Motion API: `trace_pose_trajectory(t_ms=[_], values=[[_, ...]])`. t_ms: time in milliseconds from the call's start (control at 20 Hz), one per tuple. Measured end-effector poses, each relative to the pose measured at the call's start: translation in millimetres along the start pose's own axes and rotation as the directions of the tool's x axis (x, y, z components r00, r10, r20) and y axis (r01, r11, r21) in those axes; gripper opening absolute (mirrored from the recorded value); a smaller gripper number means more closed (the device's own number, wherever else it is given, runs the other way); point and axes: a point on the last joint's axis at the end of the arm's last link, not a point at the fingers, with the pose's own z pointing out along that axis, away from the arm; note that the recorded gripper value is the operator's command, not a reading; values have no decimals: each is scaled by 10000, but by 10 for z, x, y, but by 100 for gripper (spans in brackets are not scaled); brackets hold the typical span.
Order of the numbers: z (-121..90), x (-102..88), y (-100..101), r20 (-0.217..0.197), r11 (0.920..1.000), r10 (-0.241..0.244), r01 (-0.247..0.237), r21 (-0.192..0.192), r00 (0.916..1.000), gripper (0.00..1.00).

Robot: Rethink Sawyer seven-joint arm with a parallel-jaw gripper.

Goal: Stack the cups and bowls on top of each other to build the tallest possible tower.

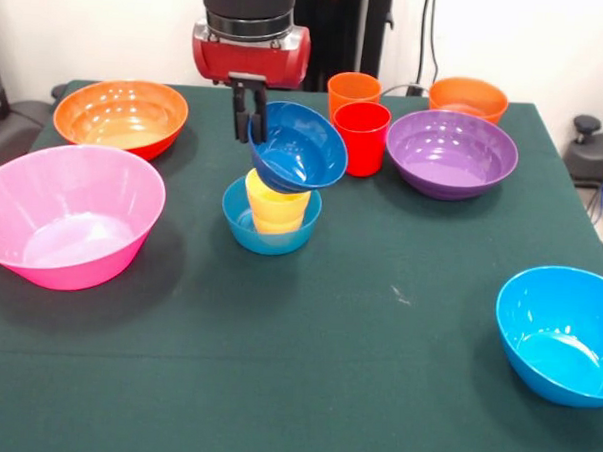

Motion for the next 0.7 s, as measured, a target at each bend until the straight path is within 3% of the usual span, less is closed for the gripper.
trace_pose_trajectory(t_ms=[250, 700], values=[[94, 66, 24, 10, 9999, -121, 121, -99, 9999, 0], [280, 181, 60, 455, 9977, -620, 632, -240, 9970, 0]])
